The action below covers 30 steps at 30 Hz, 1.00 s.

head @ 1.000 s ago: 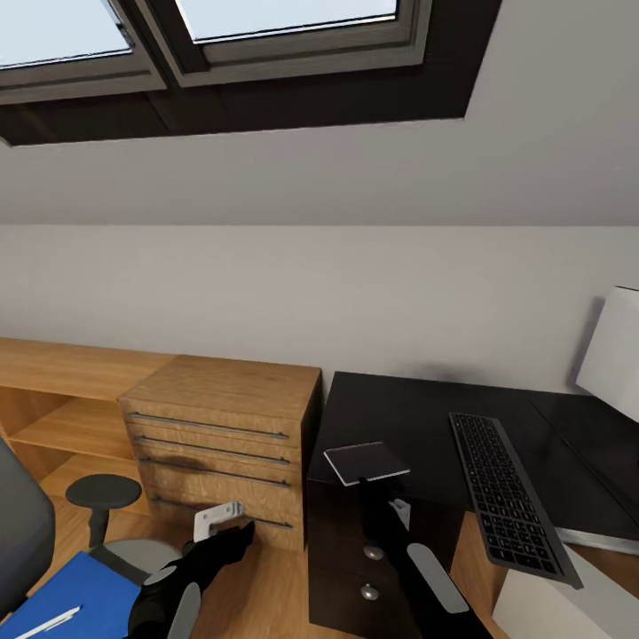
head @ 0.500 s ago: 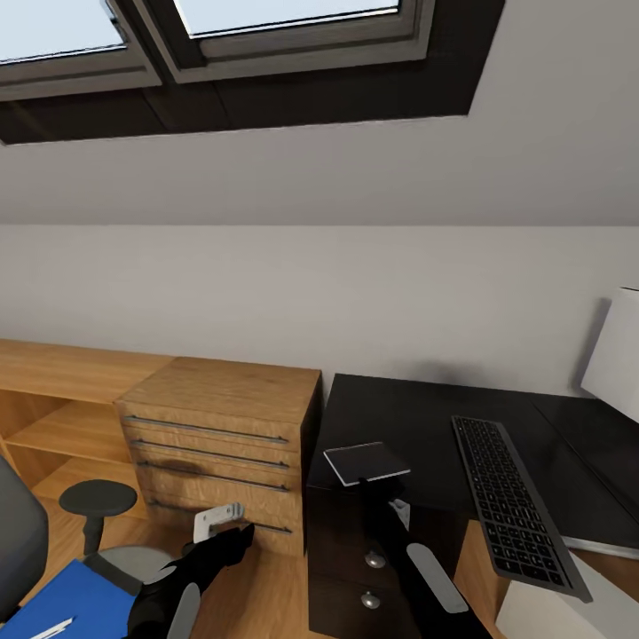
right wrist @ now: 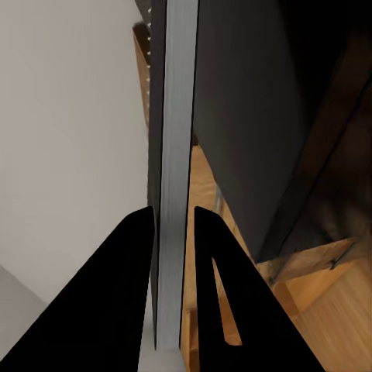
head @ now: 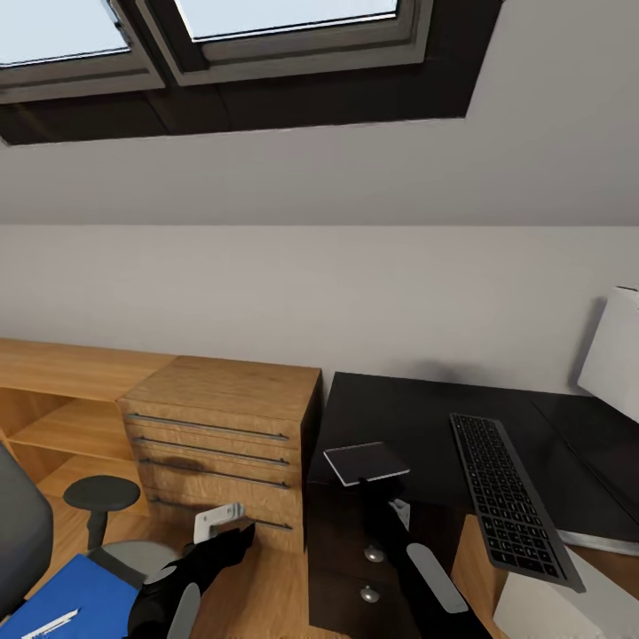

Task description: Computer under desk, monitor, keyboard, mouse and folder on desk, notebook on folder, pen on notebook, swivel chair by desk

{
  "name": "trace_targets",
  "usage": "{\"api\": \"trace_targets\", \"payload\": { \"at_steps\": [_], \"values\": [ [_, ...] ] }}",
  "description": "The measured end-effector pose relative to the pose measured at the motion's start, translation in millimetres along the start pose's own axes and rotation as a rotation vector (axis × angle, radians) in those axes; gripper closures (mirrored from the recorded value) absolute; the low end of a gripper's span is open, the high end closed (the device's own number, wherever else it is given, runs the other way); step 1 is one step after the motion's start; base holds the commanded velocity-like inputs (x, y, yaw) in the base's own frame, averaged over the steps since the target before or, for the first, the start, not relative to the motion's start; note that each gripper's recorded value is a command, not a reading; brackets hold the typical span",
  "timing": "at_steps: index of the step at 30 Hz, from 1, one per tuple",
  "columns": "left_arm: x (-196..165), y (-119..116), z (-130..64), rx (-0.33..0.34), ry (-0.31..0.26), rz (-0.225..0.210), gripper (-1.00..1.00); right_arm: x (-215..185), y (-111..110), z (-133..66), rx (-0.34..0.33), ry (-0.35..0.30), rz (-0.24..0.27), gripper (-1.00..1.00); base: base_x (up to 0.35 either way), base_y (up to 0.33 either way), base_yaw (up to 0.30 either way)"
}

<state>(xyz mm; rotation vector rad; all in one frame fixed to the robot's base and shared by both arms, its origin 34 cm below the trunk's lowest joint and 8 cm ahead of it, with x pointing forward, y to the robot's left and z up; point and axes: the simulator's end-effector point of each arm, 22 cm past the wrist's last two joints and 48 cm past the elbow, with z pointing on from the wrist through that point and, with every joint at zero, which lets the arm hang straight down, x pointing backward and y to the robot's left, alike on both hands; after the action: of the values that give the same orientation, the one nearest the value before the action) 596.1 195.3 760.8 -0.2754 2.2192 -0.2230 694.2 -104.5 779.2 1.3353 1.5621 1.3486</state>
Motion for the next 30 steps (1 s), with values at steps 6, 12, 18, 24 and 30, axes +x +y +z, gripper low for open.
{"api": "trace_targets", "payload": {
  "at_steps": [6,12,18,24,30],
  "values": [
    [0.3,-0.5,-0.2,0.000,0.001,0.001,-1.00,0.1,0.2,-0.2,0.000,0.000,0.000,1.00,-0.110,0.000,0.000],
    [3.2,-2.0,1.4,0.004,0.002,0.002,-1.00,-0.3,-3.2,0.4,0.000,0.000,0.000,1.00,-0.015,0.000,0.000],
    [8.6,0.0,5.3,0.004,0.002,0.002,-1.00,-1.1,-10.0,1.7,-0.001,0.000,0.000,1.00,-0.001,0.000,0.000],
    [8.6,0.1,5.3,0.003,0.002,0.001,-1.00,-1.2,-10.0,1.7,-0.001,0.000,0.000,1.00,0.000,0.000,0.000],
    [8.6,0.1,5.3,0.003,0.002,0.001,-1.00,-1.2,-10.0,1.7,-0.001,0.000,0.000,1.00,0.000,0.000,0.000]
  ]
}}
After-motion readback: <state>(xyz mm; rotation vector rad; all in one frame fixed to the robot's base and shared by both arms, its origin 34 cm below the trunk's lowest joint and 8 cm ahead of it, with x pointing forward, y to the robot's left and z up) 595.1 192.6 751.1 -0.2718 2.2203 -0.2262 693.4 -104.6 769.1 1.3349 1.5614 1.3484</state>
